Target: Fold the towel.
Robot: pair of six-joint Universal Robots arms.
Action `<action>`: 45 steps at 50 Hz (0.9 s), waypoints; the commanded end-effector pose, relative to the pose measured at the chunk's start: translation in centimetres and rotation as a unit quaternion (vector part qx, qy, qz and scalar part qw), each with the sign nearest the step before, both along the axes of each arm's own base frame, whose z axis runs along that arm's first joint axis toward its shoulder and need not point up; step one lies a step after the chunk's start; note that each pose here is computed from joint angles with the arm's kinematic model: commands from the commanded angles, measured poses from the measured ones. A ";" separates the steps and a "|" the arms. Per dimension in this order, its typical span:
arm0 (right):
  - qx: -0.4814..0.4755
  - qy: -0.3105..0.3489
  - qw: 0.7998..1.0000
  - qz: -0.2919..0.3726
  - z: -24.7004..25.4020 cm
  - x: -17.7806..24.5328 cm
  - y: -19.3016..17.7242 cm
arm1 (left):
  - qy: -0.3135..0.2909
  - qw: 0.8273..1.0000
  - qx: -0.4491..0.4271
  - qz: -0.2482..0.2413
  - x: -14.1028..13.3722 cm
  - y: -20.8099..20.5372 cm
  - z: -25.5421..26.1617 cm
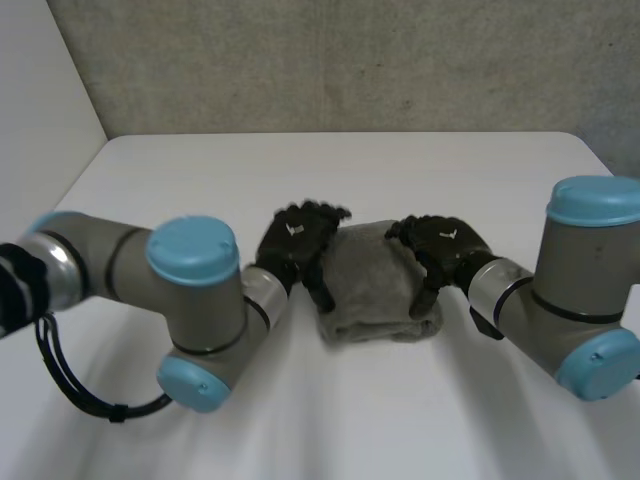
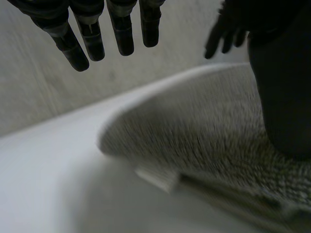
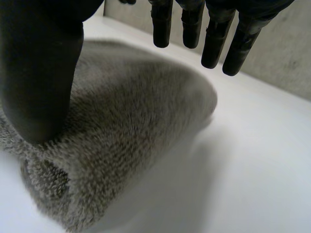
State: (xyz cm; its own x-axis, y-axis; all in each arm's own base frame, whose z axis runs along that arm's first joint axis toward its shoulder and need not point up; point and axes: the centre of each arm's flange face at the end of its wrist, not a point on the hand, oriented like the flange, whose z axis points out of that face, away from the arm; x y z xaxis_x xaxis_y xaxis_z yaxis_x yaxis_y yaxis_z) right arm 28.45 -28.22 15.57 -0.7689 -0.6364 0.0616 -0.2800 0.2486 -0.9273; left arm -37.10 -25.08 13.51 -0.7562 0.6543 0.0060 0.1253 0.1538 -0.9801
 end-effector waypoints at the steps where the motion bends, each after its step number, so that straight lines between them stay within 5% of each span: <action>1: 0.013 0.014 1.000 -0.004 -1.8 0.1 -0.8 | -0.021 0.999 0.024 -0.004 0.1 0.6 -2.2; 8: -0.024 -0.001 1.000 -0.010 1.2 0.0 -1.0 | 0.003 1.000 -0.006 -0.001 0.3 0.6 1.9; 14: -0.111 -0.047 0.993 -0.014 8.5 -0.1 -0.4 | 0.036 0.998 -0.042 0.018 2.0 0.3 8.5; 21: -0.195 -0.117 0.966 -0.126 16.7 -2.7 0.0 | 0.066 0.990 -0.087 0.084 6.1 -0.7 15.9; 26: -0.202 -0.101 0.960 -0.167 17.5 -4.1 0.0 | 0.085 0.981 -0.095 0.143 9.1 -0.6 20.3; 45: -0.172 -0.077 0.968 -0.163 17.4 -4.0 0.0 | 0.071 0.984 -0.067 0.148 9.7 0.4 21.2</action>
State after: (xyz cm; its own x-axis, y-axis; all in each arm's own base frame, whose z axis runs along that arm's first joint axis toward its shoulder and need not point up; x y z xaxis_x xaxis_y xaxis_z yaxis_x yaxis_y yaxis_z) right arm 24.41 -28.28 33.17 -0.9439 -0.3178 0.0898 -0.0841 -0.0319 -0.9960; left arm -27.26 -24.77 34.99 -0.9131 0.4042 0.0542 -0.0476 0.0265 -0.9985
